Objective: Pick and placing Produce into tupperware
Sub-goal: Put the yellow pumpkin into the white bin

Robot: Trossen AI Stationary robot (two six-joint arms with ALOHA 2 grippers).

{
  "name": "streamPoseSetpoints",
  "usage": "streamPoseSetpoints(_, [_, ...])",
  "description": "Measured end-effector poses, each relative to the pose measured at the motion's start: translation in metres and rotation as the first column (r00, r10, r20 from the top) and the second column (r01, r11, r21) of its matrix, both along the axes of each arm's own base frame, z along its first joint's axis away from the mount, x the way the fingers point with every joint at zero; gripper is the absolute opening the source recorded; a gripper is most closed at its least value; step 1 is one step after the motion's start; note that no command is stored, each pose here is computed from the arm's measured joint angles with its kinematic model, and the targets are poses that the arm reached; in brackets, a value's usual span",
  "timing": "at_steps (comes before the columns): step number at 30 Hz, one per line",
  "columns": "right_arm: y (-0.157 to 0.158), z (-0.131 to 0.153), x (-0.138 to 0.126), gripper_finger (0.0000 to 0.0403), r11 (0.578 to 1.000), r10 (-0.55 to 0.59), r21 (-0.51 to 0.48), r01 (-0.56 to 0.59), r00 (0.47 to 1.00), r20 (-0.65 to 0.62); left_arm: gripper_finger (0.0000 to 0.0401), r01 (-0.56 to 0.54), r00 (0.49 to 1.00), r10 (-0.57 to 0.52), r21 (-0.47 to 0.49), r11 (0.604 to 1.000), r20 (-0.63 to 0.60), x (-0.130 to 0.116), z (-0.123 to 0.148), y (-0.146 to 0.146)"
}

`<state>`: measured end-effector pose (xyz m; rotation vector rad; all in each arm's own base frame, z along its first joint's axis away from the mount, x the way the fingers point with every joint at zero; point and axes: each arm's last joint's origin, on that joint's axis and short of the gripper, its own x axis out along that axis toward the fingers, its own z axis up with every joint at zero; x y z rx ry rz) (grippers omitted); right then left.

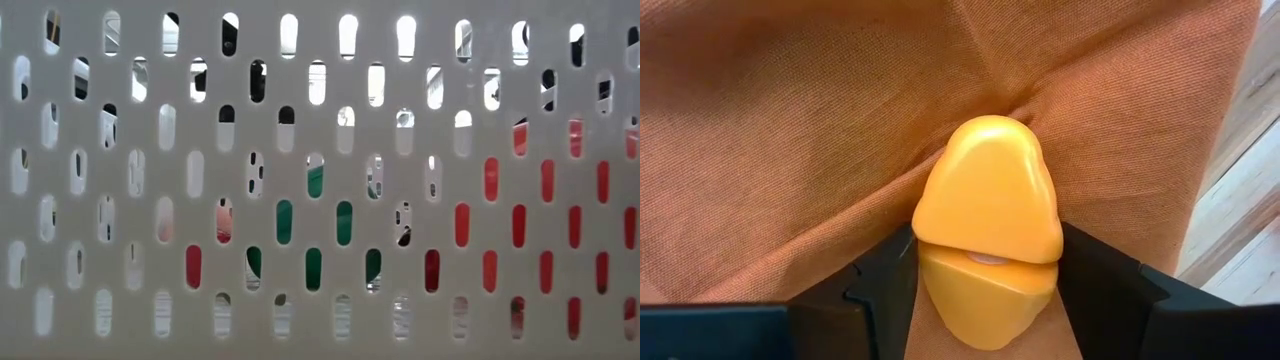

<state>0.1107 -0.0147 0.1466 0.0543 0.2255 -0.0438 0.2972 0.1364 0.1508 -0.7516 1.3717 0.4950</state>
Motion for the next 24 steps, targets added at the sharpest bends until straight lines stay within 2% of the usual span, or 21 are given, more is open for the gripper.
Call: streamPoseSetpoints(24, [0.0000, 0.0000, 0.0000, 0.0000, 1.000, 0.000, 0.000, 0.000, 1.000, 0.000, 0.0201, -0.015, 1.000, 0.015, -0.006, 1.000, -0.003, -0.0002, 0.0000, -0.0002])
